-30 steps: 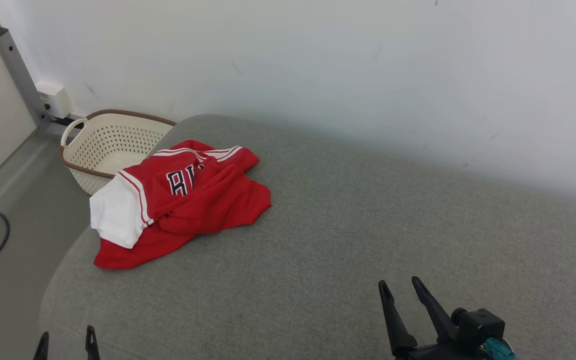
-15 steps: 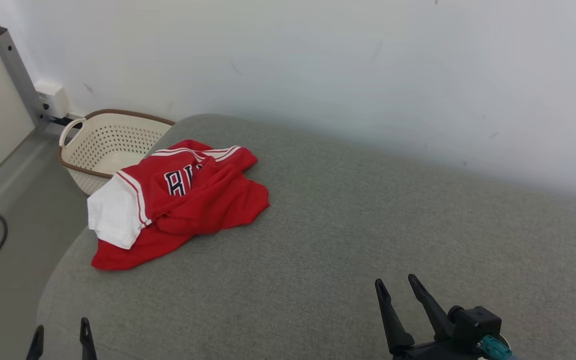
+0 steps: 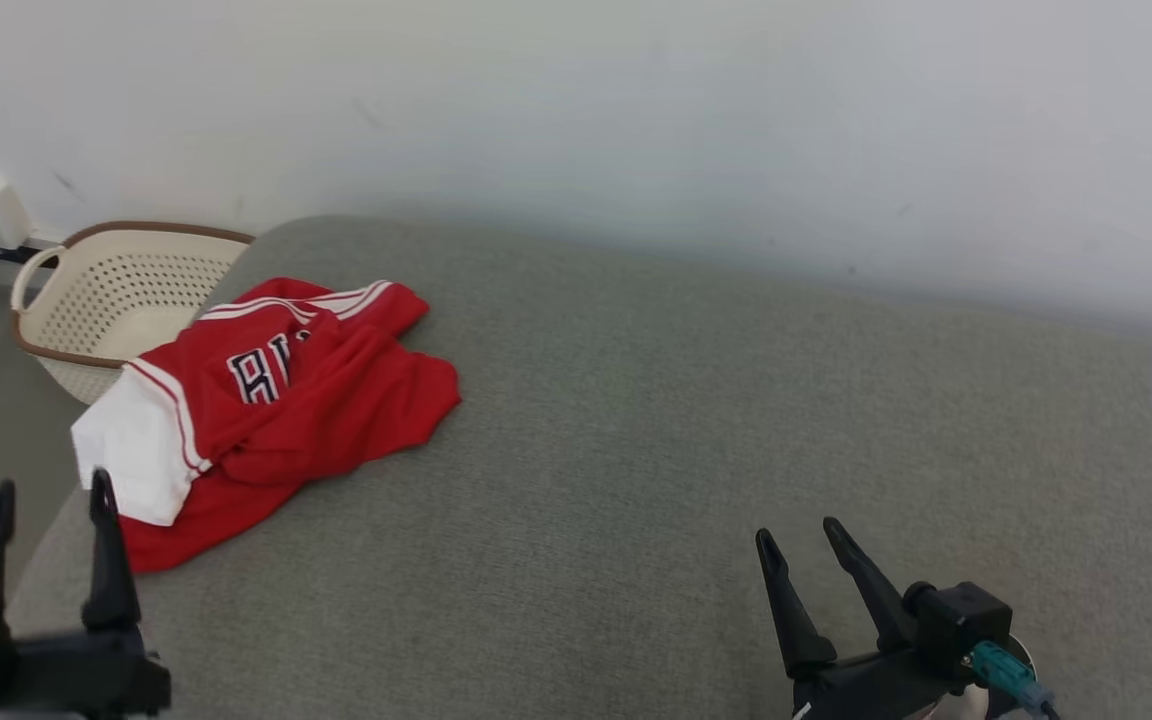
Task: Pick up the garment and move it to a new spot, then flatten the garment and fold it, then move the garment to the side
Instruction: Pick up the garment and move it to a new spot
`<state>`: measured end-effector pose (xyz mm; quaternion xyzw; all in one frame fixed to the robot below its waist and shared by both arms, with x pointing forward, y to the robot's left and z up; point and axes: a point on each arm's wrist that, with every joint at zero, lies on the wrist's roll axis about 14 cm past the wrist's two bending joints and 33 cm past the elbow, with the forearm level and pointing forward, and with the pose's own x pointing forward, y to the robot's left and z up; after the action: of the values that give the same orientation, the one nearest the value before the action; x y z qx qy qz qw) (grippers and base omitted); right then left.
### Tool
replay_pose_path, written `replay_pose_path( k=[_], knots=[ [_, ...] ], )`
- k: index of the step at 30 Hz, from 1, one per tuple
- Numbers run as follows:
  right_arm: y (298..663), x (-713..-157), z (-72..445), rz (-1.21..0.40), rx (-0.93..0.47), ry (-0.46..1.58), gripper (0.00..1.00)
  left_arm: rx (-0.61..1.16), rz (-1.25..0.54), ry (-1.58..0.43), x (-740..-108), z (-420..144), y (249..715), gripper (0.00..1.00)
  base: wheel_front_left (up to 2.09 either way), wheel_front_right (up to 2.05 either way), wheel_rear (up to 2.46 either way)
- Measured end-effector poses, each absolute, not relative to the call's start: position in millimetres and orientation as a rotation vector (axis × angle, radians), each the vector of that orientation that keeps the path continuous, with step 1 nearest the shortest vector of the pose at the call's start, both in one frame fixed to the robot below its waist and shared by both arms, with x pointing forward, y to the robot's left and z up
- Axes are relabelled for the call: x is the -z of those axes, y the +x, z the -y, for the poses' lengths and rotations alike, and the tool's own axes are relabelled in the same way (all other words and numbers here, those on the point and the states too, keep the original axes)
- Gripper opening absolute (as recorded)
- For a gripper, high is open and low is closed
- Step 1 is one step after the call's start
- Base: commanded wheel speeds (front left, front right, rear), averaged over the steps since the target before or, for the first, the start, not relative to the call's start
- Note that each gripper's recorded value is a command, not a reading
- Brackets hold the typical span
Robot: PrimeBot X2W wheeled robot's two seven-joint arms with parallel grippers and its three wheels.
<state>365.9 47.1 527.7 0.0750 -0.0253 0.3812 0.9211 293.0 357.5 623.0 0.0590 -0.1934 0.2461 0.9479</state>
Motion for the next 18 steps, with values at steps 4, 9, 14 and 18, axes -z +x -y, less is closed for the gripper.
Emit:
replay_pose_path(
  k=[4,9,14,18],
  knots=[
    [376.1,-526.3,-37.4,0.055,-0.755,0.152,1.00,-0.448,0.416,0.116,-637.4,-356.4,323.9,1.00,0.00,0.00,0.00],
    [390.2,-517.9,-19.5,0.039,-0.702,0.149,1.00,-0.377,0.410,0.121,-650.0,-355.9,372.1,1.00,0.00,0.00,0.00],
    [398.5,-510.5,-5.3,0.024,-0.660,0.152,1.00,-0.335,0.356,0.107,-642.5,-356.7,408.5,1.00,0.00,0.00,0.00],
    [405.1,-506.7,5.9,0.018,-0.625,0.154,1.00,-0.310,0.296,0.086,-629.2,-359.0,434.1,1.00,0.00,0.00,0.00]
  ],
)
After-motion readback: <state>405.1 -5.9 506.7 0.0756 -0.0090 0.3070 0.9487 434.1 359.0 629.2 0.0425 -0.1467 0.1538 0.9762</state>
